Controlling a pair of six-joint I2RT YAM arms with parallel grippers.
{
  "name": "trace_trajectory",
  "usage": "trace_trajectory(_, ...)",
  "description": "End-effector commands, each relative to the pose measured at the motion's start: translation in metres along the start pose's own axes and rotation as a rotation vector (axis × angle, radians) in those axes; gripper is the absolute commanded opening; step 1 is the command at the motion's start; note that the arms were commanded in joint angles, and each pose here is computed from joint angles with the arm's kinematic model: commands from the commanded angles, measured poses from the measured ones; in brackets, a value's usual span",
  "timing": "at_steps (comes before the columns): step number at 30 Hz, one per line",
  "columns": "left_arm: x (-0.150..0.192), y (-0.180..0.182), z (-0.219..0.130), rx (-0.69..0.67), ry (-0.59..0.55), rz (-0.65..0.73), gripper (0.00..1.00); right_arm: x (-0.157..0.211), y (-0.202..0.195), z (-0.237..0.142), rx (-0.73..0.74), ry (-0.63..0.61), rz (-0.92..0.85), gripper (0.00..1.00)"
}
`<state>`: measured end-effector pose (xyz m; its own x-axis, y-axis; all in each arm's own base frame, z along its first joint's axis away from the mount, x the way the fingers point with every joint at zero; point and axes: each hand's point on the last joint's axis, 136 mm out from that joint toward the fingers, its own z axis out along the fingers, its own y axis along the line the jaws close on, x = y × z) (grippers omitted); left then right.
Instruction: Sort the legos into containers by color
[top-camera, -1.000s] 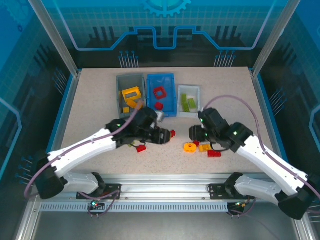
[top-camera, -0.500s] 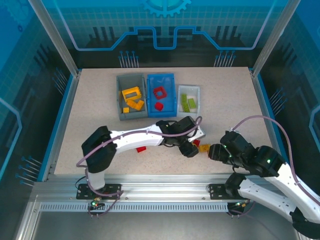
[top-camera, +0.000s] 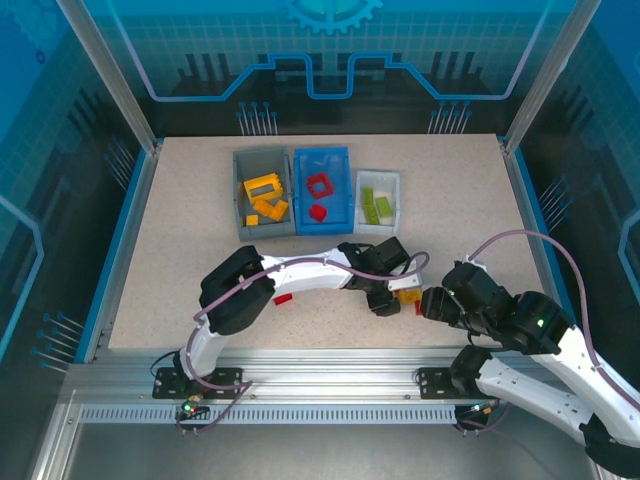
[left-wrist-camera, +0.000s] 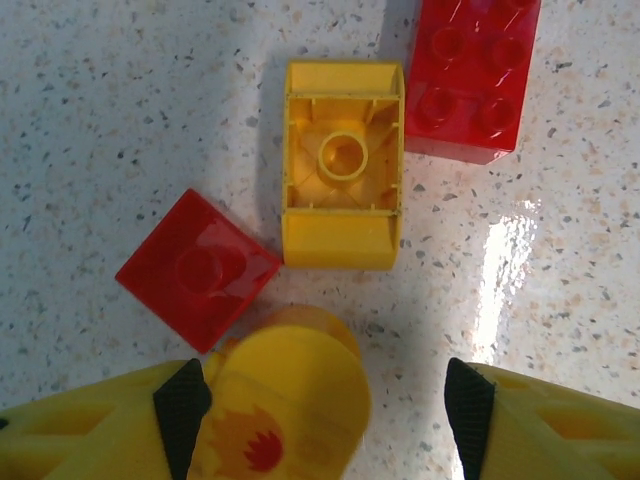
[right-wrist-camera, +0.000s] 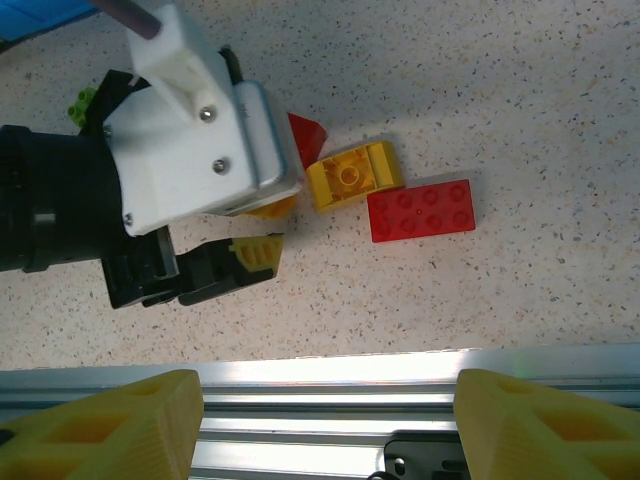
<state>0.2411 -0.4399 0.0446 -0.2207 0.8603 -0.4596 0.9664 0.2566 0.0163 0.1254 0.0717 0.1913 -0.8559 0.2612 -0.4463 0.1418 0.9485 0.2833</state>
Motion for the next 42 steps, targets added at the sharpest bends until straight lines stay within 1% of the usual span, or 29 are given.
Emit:
trace_trajectory(1,0.013,0.001,0.019,-0.005,0.058,0.028,0.66,-0.003,0.002,-0.003,-0.011,-0.012,0.012,0.68)
trace_trajectory(4,0.015,0.003,0.021,-0.022,0.060,0.016,0.64,-0.004,0.004,-0.003,-0.015,-0.010,0.005,0.68)
trace_trajectory(8,0.010,0.006,0.011,-0.045,0.024,0.002,0.67,-0.004,0.005,-0.002,-0.012,-0.006,0.000,0.68)
trace_trajectory(10,0.013,0.007,0.013,-0.048,0.041,0.003,0.66,-0.004,0.006,-0.001,-0.015,-0.009,0.001,0.68)
trace_trajectory(16,0.028,0.004,0.026,-0.037,0.080,-0.018,0.55,-0.005,0.008,-0.001,-0.018,-0.009,0.002,0.67)
trace_trajectory(18,0.031,0.005,0.028,-0.043,0.088,-0.031,0.49,-0.005,0.007,-0.001,-0.017,-0.009,0.001,0.67)
trace_trajectory(22,0.027,0.005,0.022,-0.051,0.067,-0.053,0.39,-0.004,0.007,0.000,-0.018,-0.007,0.002,0.67)
trace_trajectory(24,0.022,0.008,0.014,-0.069,0.042,-0.074,0.36,-0.005,0.008,0.000,-0.026,-0.010,0.000,0.66)
trace_trajectory(26,0.016,0.012,0.001,-0.089,0.003,-0.113,0.34,-0.006,0.011,0.000,-0.037,-0.015,-0.012,0.65)
trace_trajectory(28,0.008,0.020,-0.021,-0.118,-0.050,-0.172,0.32,-0.009,0.014,-0.002,-0.048,-0.025,-0.032,0.63)
trace_trajectory(32,0.006,0.046,-0.078,-0.186,-0.151,-0.323,0.32,-0.017,0.029,-0.003,-0.088,-0.038,-0.110,0.62)
trace_trajectory(34,0.015,0.064,-0.105,-0.220,-0.169,-0.412,0.32,-0.020,0.041,-0.003,-0.119,-0.038,-0.153,0.61)
trace_trajectory(37,0.040,0.097,-0.144,-0.291,-0.190,-0.559,0.30,-0.026,0.066,0.003,-0.177,-0.028,-0.232,0.60)
trace_trajectory(40,0.073,0.134,-0.181,-0.386,-0.193,-0.713,0.29,-0.032,0.108,0.009,-0.300,-0.017,-0.319,0.58)
trace_trajectory(42,0.099,0.162,-0.201,-0.478,-0.168,-0.809,0.29,-0.039,0.138,0.012,-0.386,-0.034,-0.365,0.58)
